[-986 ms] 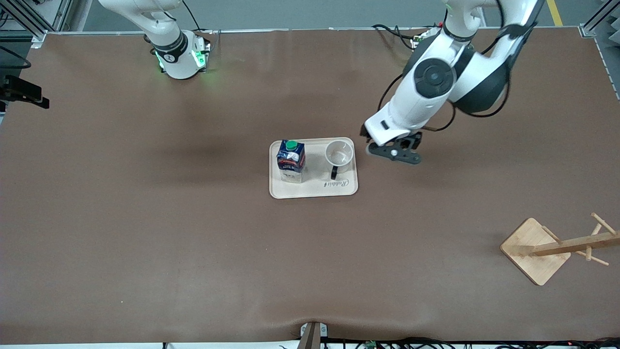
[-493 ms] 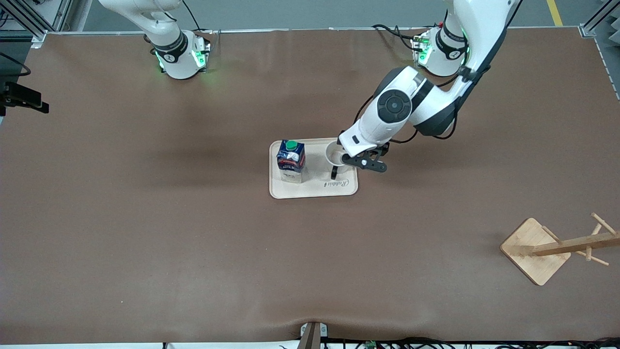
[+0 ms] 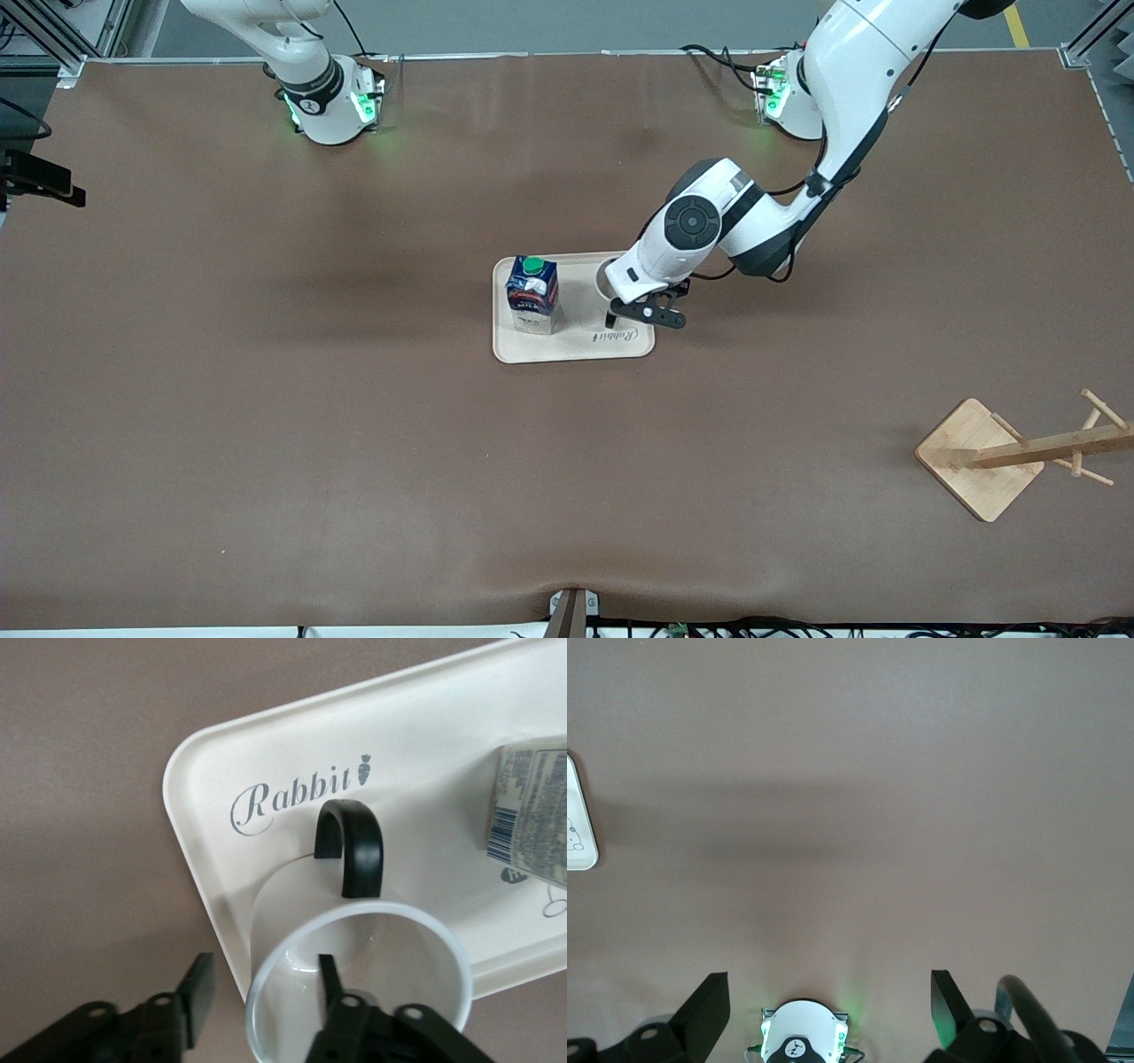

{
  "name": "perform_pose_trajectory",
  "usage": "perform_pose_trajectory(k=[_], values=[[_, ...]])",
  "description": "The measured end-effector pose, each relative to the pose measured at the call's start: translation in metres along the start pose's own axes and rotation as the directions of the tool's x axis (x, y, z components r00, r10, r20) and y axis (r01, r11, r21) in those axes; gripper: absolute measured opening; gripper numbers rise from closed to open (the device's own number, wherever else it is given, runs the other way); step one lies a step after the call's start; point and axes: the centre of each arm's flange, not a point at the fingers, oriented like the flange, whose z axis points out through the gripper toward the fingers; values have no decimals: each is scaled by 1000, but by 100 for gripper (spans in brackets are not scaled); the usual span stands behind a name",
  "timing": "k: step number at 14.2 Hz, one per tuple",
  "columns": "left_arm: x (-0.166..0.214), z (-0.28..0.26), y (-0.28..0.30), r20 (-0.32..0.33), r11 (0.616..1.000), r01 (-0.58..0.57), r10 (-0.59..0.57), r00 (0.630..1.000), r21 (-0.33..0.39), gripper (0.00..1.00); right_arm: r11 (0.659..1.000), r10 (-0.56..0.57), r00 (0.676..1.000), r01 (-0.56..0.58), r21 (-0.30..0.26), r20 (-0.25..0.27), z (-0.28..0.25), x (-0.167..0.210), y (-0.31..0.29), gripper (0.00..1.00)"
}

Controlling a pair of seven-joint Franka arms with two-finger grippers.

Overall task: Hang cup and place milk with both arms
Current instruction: 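Lower the left gripper and grasp the white mug by its rim, then lift the mug and carry it toward the wooden stand while the right gripper reaches out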

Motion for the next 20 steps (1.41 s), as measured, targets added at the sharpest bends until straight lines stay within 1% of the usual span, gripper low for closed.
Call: perform_pose_trajectory(k=[4,6,7,9,11,13,15,17,18,20], values=[[1,4,0,1,1000,11,-11,1000,3,6,1000,1,1000,-1,0,3,1,1,0,100],[8,-4,-3,-18,1000,24,-24,1000,0,6,1000,2,1000,-2,1,11,5,4,1,100],[14,-15,-6,-41,1000,31,-31,999,-3,6,1000,3,1000,-3,1,17,8,7,2,100],[26,-53,-12,-76,999,46,-46,996,11,6,1000,3,1000,-3,0,26,16,15,2,100],[34,-108,-28,-91,995,82,-76,993,56,6,1000,-2,1000,2,-7,9,22,26,1,100],[38,-167,-57,-142,989,116,-103,984,87,6,1000,-8,1000,8,-15,-27,22,35,-1,100],[35,-216,-95,-192,985,126,-102,976,118,6,1000,-15,998,14,-12,-59,19,40,-4,100],[27,-254,-136,-202,981,108,-74,977,163,6,1000,-22,996,20,-14,-88,22,49,-6,100],[23,-270,-156,-197,978,99,-62,978,185,6,1000,-24,996,22,-15,-88,28,57,-7,100],[14,-301,-193,-172,972,78,-40,984,221,6,1000,-25,998,24,-15,-61,48,72,-6,100]])
